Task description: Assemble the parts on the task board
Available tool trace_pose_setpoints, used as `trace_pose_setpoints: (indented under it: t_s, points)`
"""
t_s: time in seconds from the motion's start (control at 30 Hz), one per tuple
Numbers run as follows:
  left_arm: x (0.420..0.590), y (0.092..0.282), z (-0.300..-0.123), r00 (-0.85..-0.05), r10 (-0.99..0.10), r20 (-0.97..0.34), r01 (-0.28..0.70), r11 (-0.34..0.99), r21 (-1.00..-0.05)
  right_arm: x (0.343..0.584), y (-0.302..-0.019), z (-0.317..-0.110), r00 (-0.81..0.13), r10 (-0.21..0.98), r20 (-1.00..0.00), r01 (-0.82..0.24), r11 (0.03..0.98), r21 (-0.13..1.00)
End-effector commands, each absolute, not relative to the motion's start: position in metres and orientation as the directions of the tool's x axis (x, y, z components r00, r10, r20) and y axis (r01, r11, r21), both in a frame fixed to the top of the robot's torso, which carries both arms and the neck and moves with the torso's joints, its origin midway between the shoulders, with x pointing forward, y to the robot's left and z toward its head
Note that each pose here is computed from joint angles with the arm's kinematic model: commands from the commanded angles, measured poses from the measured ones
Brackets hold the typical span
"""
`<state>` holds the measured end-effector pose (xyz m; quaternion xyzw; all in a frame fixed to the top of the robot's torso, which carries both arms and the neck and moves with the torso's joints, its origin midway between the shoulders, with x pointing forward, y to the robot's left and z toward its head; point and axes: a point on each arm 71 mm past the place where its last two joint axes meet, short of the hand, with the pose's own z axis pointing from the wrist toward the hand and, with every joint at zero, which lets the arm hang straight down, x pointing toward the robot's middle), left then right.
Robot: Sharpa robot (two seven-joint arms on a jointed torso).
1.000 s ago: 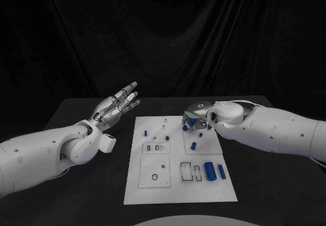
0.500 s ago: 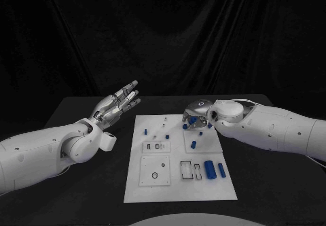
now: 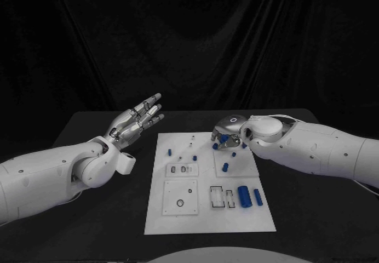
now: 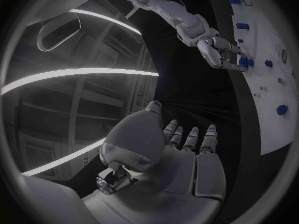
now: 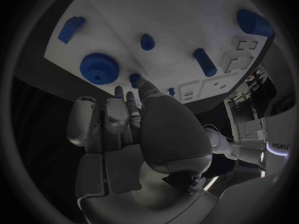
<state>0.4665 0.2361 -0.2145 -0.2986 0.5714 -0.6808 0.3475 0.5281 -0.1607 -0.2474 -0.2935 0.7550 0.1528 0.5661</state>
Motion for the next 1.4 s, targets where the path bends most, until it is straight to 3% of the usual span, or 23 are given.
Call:
trace_pose_setpoints:
  t_s: [0.03, 1.03, 1.4]
  points:
    - [0.466, 0.234, -0.21, -0.594, -0.804, 0.019, 0.168, -0.146, -0.975, 0.527, -0.159, -0.249, -0.176, -0.271, -0.946, -0.626, 0.773, -0.105]
    - [0.466, 0.235, -0.212, -0.599, -0.801, 0.023, 0.155, -0.144, -0.977, 0.528, -0.153, -0.259, -0.173, -0.265, -0.948, -0.646, 0.758, -0.094]
    - [0.466, 0.236, -0.212, -0.598, -0.801, 0.023, 0.152, -0.142, -0.978, 0.53, -0.156, -0.258, -0.172, -0.211, -0.962, -0.637, 0.769, -0.055]
